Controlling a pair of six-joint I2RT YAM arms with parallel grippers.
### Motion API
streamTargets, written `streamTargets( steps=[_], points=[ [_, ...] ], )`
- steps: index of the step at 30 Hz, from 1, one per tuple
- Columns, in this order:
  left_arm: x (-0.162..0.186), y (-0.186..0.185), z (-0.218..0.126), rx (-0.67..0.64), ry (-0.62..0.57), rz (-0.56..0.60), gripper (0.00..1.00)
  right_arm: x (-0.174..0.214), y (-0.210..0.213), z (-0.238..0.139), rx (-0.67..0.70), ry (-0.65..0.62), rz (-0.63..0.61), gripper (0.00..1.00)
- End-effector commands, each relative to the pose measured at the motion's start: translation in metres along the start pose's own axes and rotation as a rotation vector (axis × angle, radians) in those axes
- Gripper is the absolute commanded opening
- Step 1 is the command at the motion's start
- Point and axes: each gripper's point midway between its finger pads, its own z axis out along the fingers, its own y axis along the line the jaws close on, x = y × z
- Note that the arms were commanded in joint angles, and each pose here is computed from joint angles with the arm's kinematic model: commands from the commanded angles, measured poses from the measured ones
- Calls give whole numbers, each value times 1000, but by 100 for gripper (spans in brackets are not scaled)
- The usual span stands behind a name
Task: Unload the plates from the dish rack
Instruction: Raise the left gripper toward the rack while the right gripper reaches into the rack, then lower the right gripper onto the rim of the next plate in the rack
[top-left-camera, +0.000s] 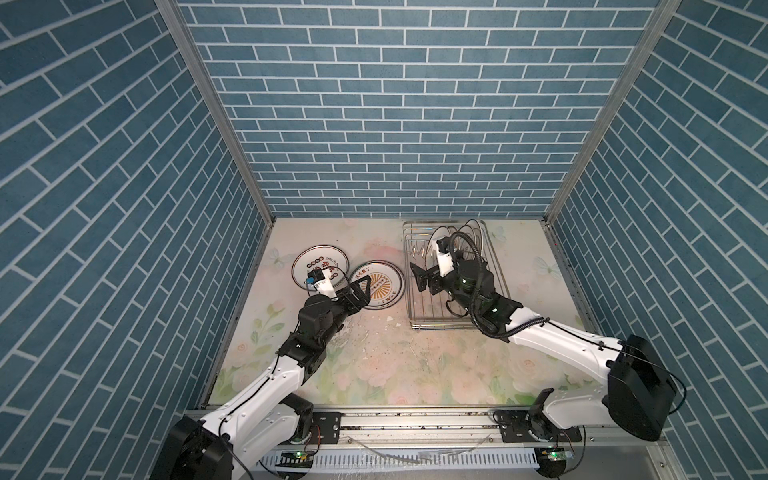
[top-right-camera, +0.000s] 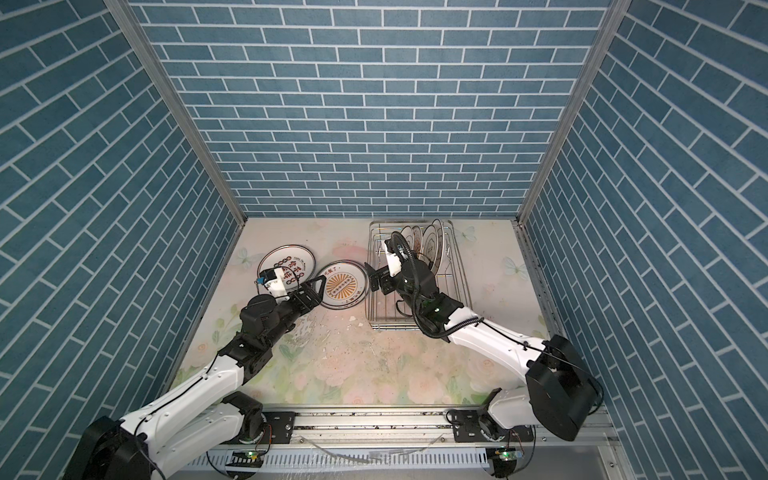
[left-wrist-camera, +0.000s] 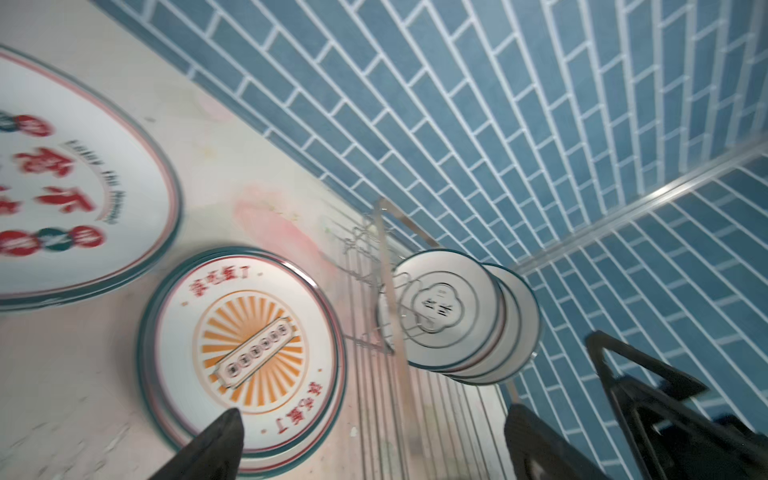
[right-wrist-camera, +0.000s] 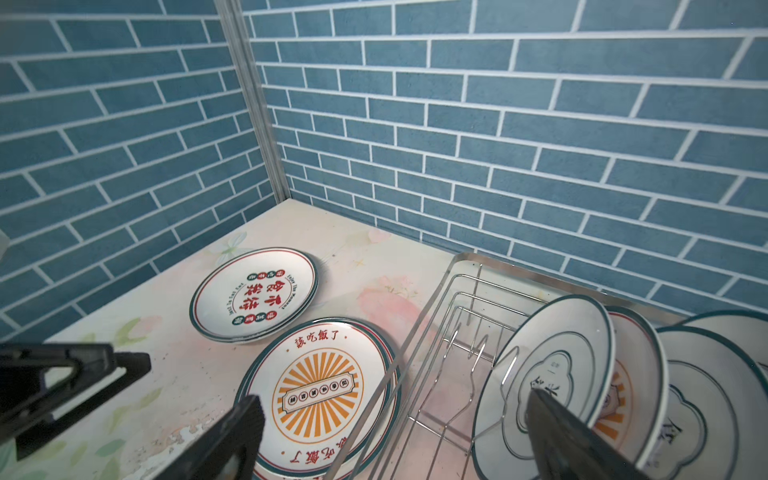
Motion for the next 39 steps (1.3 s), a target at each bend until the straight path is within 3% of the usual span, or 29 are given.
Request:
streamTargets(
  steps=[1,6,10,14,18,23,27,39],
  points=[
    [0,-76,-8,368,1,154,100,1,-25,-11,53,30,152,99],
    [14,-113,-12,545,43,214,100,1,-32,-23,-95,39,257,97],
    [27,-124,-5,552,100,265,100,8,-54,-26,-20,74,239,94],
    [50,-138,3,505,163,392,100,19,-85,-23,157,126,236,93],
    [64,-153,9,525,190,458,100,22,-106,-14,279,169,215,82],
    [74,-160,19,566,216,439,100,21,-125,1,397,204,186,51],
    [78,-159,31,556,233,423,100,23,-133,19,421,236,179,38],
    [82,-144,44,477,234,430,100,38,-149,52,415,322,206,28]
  ],
)
